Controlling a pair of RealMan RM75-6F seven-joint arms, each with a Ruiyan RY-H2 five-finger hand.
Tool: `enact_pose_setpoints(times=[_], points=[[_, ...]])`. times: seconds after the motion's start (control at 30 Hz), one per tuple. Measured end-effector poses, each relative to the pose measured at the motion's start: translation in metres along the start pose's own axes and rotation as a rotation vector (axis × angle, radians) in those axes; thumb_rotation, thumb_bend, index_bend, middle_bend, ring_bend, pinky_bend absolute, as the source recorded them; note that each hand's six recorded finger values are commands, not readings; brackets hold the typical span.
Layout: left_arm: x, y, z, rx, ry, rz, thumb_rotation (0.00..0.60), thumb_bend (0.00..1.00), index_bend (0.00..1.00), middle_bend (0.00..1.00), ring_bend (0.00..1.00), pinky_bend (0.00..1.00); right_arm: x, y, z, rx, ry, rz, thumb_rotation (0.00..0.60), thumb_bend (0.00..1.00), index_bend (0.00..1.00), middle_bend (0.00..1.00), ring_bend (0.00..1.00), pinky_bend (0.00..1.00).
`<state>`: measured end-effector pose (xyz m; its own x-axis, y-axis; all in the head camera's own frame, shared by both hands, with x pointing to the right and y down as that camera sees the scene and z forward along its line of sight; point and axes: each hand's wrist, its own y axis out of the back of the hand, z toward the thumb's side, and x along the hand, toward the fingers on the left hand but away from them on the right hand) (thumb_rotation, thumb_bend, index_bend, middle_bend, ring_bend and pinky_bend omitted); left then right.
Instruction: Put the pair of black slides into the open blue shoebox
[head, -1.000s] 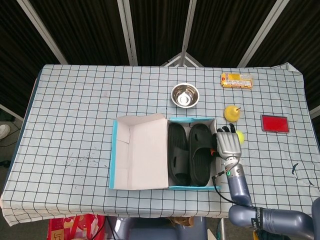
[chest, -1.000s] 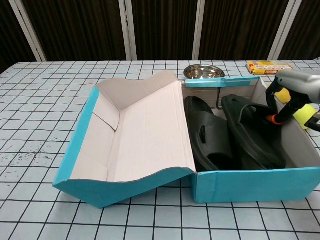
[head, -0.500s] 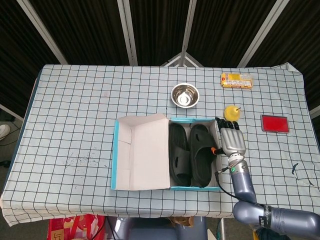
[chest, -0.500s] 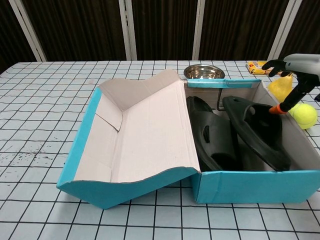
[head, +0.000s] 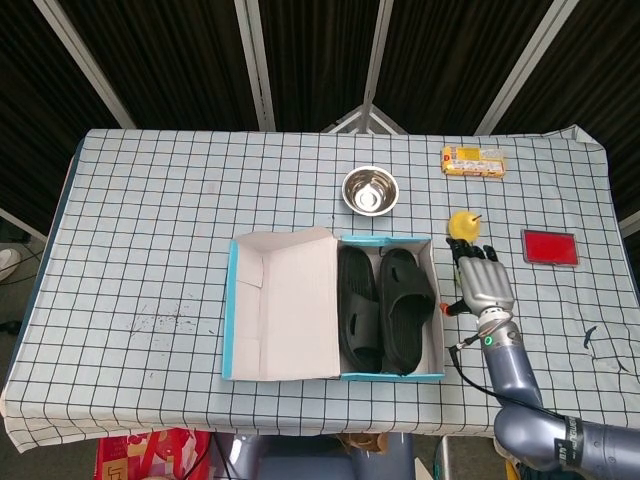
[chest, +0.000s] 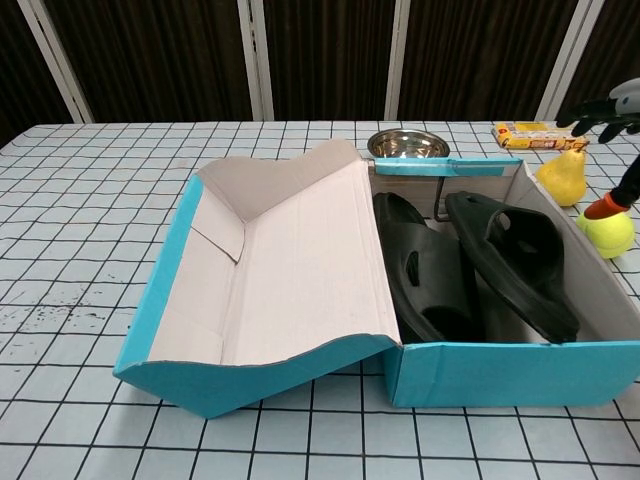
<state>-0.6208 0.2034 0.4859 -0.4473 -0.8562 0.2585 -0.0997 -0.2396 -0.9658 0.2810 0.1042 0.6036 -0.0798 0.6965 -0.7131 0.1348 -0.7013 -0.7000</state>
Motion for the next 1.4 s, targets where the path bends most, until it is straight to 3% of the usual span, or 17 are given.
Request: enact_pose_setpoints(times=[0.1, 0.2, 0.27, 0.5, 0.7, 1.17, 1.4], points=[[0.000, 0.000, 0.001, -0.003, -0.003, 0.000, 0.600, 0.81, 0.17, 0.04, 0.00, 0.05, 0.013, 0.012, 0.007, -0.038, 0.017, -0.025, 0.600, 0.50, 0.38, 0.33, 0.44, 0.38], [-0.001, 0.000, 0.001, -0.005, -0.006, -0.001, 0.600, 0.81, 0.17, 0.04, 0.00, 0.05, 0.021, 0.022, 0.017, -0.111, 0.050, -0.081, 0.600, 0.59, 0.45, 0.35, 0.48, 0.60], [-0.002, 0.001, 0.001, -0.007, -0.007, 0.001, 0.600, 0.81, 0.17, 0.04, 0.00, 0.05, 0.027, 0.023, 0.028, -0.172, 0.091, -0.101, 0.600, 0.63, 0.48, 0.37, 0.48, 0.67], [-0.002, 0.003, 0.000, -0.010, -0.006, 0.004, 0.600, 0.81, 0.17, 0.04, 0.00, 0.05, 0.028, 0.006, 0.056, -0.272, 0.157, -0.089, 0.600, 0.66, 0.57, 0.48, 0.53, 0.69], [-0.001, 0.002, 0.000, -0.009, -0.004, 0.001, 0.600, 0.81, 0.17, 0.04, 0.00, 0.05, 0.019, -0.007, 0.067, -0.333, 0.165, -0.081, 0.600, 0.66, 0.58, 0.49, 0.54, 0.70], [-0.001, 0.000, 0.000, 0.004, -0.001, -0.004, 0.600, 0.81, 0.18, 0.04, 0.00, 0.05, 0.012, -0.059, 0.068, -0.319, 0.147, 0.030, 0.600, 0.66, 0.59, 0.49, 0.59, 0.74], [-0.001, 0.000, 0.001, 0.006, -0.001, -0.003, 0.600, 0.81, 0.18, 0.04, 0.00, 0.05, 0.013, -0.081, 0.071, -0.258, 0.153, 0.043, 0.600, 0.66, 0.59, 0.49, 0.59, 0.74]])
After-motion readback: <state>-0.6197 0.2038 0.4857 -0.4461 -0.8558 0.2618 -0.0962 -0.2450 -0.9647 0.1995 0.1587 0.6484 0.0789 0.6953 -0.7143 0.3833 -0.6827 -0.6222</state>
